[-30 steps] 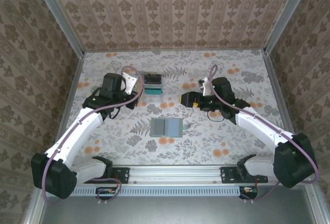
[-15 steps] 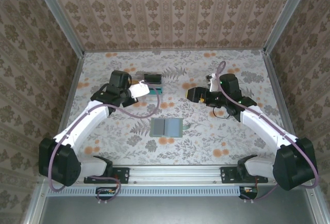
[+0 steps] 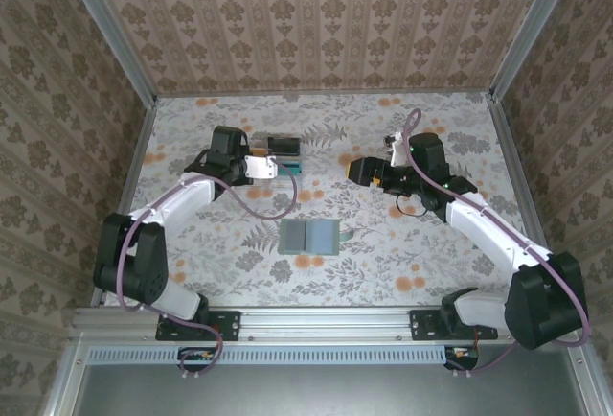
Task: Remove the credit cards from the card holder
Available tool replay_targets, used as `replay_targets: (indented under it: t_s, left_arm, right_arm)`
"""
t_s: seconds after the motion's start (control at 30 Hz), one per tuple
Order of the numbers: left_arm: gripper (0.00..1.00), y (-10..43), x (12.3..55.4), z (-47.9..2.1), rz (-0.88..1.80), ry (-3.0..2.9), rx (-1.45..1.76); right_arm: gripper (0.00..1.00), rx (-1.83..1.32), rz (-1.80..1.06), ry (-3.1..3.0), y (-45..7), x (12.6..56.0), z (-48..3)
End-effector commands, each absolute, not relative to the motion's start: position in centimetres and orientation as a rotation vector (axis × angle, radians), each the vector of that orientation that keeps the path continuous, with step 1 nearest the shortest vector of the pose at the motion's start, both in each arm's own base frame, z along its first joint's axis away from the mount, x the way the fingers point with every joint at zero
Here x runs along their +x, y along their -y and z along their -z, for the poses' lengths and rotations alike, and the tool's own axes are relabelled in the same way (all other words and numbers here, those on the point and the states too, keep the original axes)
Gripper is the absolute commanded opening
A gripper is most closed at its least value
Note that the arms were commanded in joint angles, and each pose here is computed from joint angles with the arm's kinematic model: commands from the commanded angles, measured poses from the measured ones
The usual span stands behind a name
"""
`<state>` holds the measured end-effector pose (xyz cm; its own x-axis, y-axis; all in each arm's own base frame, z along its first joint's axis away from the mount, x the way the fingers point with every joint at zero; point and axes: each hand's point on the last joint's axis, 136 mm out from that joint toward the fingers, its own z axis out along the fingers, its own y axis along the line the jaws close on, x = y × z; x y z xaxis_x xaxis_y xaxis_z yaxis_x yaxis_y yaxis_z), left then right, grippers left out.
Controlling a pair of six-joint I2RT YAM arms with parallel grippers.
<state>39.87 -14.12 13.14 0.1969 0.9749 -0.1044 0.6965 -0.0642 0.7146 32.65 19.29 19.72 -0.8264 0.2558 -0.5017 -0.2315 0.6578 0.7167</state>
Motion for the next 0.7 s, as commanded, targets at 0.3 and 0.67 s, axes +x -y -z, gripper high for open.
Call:
replay_targets:
  t_s: [0.3, 0.67]
  left_arm:
    - [0.00, 15.1, 42.6, -12.8, -0.527, -1.517, 1.815]
    - [0.04, 15.1, 43.0, -11.9, -0.498, -1.555, 1.812]
  right_arm:
    - [1.00, 0.016, -1.132, -2.280, -19.5, 34.1, -20.4]
    - [1.00, 0.029, -1.158, -2.285, -19.8, 34.7, -20.0]
